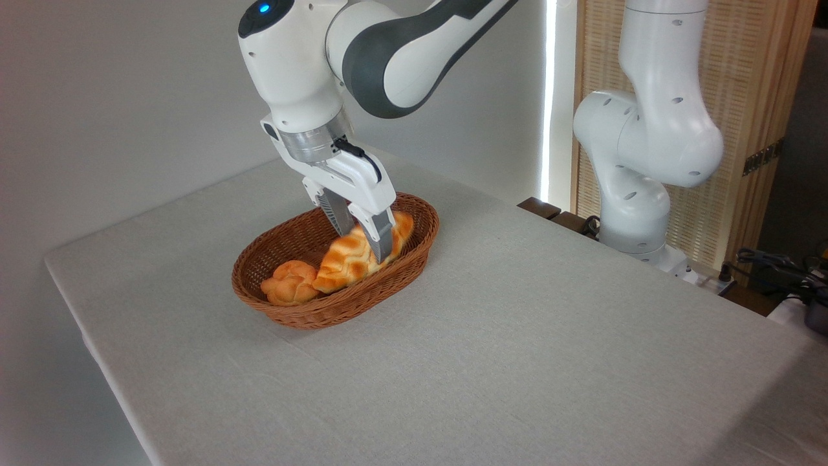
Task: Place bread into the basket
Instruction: 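Lift the braided loaf and lower it into the wicker basket, then open the gripper to release the loaf and raise it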
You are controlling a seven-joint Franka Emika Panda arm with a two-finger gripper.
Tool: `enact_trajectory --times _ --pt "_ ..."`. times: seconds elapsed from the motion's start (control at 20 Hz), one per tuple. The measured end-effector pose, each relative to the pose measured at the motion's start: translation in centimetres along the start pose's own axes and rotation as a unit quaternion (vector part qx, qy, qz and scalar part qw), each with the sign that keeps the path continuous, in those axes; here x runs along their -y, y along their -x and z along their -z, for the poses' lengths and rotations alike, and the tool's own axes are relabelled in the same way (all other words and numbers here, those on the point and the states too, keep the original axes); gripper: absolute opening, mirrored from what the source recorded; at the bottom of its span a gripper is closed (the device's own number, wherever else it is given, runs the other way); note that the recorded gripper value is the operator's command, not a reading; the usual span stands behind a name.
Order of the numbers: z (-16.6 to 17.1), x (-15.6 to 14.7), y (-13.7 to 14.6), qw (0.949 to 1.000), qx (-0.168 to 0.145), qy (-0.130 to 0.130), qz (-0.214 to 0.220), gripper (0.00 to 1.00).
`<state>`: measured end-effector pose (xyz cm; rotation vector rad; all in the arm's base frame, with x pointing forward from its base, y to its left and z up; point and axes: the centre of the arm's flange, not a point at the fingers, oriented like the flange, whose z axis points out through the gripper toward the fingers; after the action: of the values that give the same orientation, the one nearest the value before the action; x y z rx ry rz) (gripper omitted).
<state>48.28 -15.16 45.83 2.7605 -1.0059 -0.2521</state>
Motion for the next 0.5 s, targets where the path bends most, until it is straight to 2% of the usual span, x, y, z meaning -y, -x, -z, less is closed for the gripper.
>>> enact_trajectory --times 0.35,0.5 --pt "0.9 0.1 0.0 1.0 -0.008 -0.004 0.001 1.0" --pt "4.3 0.8 0.1 0.9991 -0.039 -0.017 0.005 1.0"
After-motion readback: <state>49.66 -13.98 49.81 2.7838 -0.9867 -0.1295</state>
